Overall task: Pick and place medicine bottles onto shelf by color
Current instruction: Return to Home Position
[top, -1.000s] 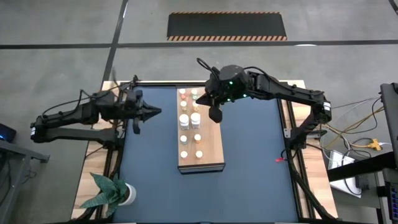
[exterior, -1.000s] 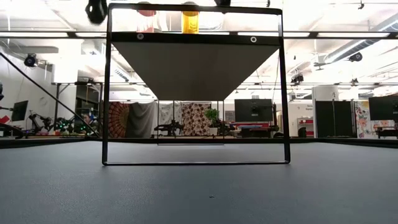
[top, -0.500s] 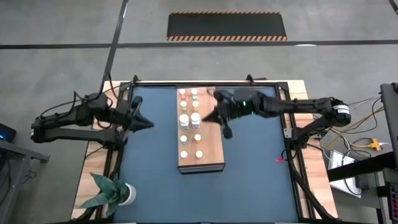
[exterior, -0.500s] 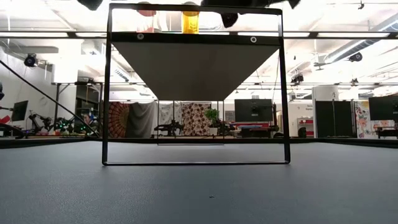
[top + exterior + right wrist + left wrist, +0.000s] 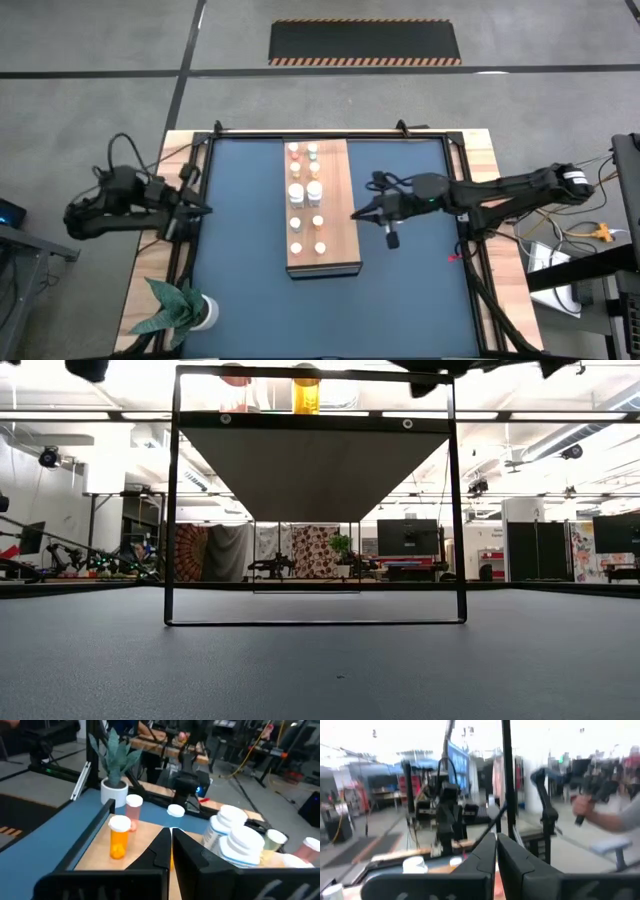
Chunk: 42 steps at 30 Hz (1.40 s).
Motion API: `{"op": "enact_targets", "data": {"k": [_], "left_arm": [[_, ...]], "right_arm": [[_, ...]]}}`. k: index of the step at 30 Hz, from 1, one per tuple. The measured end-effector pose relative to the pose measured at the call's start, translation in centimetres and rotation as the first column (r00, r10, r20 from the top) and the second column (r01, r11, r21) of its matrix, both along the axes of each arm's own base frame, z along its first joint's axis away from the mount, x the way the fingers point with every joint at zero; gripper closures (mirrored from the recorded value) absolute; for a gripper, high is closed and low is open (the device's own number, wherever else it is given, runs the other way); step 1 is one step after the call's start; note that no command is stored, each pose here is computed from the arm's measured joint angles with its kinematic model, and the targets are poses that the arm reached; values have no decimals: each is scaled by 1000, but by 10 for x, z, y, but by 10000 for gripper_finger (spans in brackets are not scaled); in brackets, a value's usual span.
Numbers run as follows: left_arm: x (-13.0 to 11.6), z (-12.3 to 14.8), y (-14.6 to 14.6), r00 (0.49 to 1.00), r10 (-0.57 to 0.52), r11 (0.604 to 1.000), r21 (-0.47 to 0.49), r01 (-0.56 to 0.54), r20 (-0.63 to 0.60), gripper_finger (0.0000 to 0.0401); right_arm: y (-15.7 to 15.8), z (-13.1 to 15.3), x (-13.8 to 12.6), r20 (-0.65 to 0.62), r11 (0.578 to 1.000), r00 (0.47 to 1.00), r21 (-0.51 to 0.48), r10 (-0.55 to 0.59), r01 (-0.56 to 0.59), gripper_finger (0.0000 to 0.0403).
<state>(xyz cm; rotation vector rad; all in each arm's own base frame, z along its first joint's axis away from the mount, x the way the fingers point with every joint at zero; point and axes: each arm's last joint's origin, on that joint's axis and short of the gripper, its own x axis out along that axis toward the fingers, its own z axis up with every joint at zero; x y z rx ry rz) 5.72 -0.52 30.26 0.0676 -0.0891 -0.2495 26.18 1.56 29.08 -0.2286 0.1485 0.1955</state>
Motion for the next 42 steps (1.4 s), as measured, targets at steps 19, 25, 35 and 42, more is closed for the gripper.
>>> {"op": "enact_targets", "data": {"k": [19,25,35,42], "left_arm": [[30,-68,2,1000,-4,1000,-16,5,28,401],[36,-93,3,997,-2,998,-64,6,76,401],[40,-118,3,996,7,996,-85,0,86,401],[41,-120,3,998,9,996,-90,-3,64,401]], "right_arm": [[-16,-50,-92,190,998,980,36,-66,61,394],[-17,-66,-108,249,997,966,46,-77,68,394],[-16,-85,-129,306,990,948,130,-90,52,394],[-16,-74,-149,507,983,856,185,-102,8,394]]}}
